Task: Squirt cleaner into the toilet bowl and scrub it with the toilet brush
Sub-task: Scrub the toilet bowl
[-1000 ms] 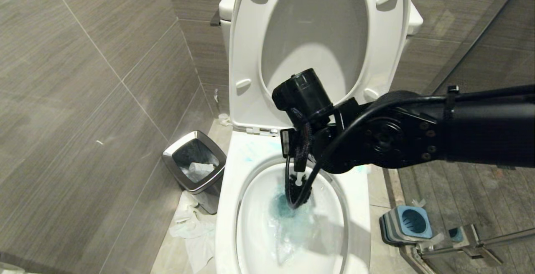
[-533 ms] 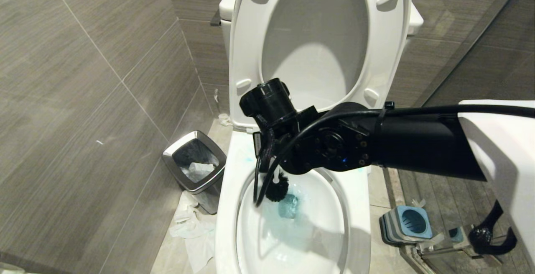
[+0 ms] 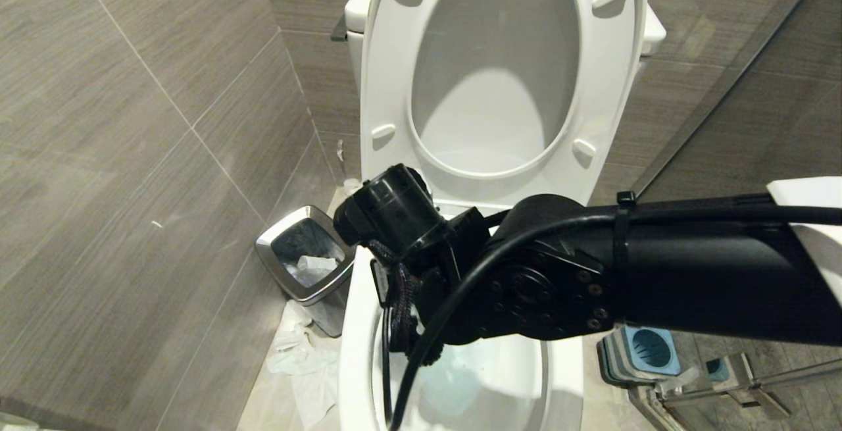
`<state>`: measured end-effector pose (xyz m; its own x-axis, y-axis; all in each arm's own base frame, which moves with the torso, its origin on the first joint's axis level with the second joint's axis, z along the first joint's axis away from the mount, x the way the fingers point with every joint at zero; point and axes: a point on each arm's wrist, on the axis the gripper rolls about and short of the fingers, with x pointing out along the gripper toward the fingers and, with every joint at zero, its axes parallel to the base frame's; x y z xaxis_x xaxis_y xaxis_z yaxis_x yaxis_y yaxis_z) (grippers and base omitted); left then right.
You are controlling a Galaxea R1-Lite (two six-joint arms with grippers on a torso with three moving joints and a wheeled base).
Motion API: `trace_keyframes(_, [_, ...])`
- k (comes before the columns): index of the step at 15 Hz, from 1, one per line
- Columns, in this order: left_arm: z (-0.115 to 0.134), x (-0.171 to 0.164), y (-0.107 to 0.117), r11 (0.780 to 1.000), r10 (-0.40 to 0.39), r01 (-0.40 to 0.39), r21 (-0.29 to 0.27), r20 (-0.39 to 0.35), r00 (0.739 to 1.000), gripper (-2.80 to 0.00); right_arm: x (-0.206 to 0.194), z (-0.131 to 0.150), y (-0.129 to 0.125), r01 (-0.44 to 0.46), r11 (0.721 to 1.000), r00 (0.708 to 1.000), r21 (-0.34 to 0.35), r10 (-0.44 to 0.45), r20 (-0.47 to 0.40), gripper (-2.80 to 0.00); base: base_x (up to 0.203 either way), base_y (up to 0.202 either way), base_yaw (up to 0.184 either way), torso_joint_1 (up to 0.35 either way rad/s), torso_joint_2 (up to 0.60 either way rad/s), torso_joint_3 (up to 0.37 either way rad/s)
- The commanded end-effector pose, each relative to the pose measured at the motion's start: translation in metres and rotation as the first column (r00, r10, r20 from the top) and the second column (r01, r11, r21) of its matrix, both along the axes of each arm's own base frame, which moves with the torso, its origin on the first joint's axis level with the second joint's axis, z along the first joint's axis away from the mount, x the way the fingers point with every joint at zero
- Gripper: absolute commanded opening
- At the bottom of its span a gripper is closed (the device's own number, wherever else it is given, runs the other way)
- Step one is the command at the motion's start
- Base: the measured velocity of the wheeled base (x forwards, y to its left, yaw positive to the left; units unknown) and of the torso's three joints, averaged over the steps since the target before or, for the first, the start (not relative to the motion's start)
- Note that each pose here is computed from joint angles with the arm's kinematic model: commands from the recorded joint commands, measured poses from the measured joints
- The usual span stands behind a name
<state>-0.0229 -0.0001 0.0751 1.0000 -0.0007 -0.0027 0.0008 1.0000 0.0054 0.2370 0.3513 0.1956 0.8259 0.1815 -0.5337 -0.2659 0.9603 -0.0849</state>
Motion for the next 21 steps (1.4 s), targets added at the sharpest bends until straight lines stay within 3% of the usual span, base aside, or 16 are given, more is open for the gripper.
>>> trace_keyframes(1, [0.0,0.0,0.0,1.0,0.0,0.0,0.001,-0.002,1.0,-2.8,-0.023,0.006,-0.027,0.004,1.0,1.0,-0.02,-0.004,-0.026,-2.8,0.0,0.0,0.0,0.0,0.0,0.0])
trace_keyframes(6, [0.0,0.0,0.0,1.0,0.001,0.0,0.001,-0.002,1.0,-2.8,-0.05,0.016,-0.082,0.069,0.998,0.996,0.004,-0.069,-0.054,-2.8,0.0,0.0,0.0,0.0,0.0,0.0])
trace_keyframes(11, [0.0,0.0,0.0,1.0,0.0,0.0,0.001,-0.002,1.0,-2.8,-0.013,0.013,-0.107,0.181,0.983,0.982,-0.032,-0.183,-0.042,-2.8,0.0,0.0,0.0,0.0,0.0,0.0])
trace_keyframes(18, [0.0,0.0,0.0,1.0,-0.001,0.001,0.001,-0.002,1.0,-2.8,0.038,0.008,-0.05,0.141,0.99,0.989,0.006,-0.141,0.043,-2.8,0.0,0.0,0.0,0.0,0.0,0.0])
trace_keyframes(21, [0.0,0.0,0.0,1.0,-0.001,0.001,0.001,-0.002,1.0,-2.8,0.013,0.011,-0.013,0.024,1.0,0.998,0.007,-0.025,0.062,-2.8,0.0,0.0,0.0,0.0,0.0,0.0])
